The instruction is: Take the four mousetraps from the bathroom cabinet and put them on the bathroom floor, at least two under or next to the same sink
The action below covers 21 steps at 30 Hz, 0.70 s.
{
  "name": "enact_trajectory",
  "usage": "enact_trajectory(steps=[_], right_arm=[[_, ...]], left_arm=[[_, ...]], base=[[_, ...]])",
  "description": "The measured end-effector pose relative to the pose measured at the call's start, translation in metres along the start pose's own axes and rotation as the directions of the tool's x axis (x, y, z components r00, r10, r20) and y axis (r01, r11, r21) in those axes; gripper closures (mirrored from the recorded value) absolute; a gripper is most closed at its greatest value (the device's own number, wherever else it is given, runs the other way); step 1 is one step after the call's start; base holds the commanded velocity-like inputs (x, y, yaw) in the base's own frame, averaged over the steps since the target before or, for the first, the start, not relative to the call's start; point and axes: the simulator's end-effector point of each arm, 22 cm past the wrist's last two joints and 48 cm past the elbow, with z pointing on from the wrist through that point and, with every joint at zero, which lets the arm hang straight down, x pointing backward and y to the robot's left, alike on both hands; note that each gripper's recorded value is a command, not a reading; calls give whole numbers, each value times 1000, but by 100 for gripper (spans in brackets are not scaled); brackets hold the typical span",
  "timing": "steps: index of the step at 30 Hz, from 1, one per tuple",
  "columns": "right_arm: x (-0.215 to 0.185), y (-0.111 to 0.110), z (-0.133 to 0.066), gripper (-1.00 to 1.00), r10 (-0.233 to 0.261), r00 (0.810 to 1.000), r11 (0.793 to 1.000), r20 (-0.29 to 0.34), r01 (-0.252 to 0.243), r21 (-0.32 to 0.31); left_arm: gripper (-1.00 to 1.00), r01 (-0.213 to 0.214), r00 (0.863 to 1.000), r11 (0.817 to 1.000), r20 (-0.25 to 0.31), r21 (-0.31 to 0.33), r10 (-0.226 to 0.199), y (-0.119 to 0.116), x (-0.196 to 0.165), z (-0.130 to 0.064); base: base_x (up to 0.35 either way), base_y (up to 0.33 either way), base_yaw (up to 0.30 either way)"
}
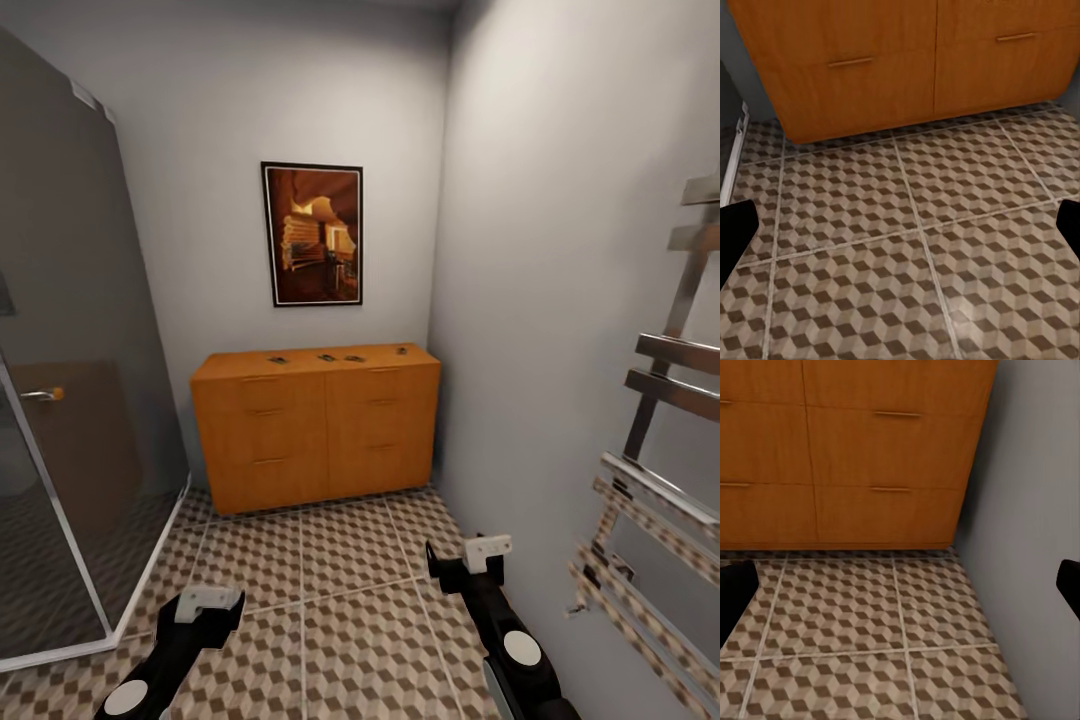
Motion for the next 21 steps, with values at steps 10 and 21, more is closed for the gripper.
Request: enact_trajectory(steps=[10, 21], right_arm=[[0, 0, 0, -100, 0, 1000, 1000, -1, 0, 0], [1, 0, 0, -100, 0, 1000, 1000, -1, 0, 0]], left_arm=[[-100, 0, 1000, 1000, 0, 0, 0, 0, 0, 0], [-100, 0, 1000, 1000, 0, 0, 0, 0, 0, 0]], base=[[329, 0, -5], [320, 0, 0]])
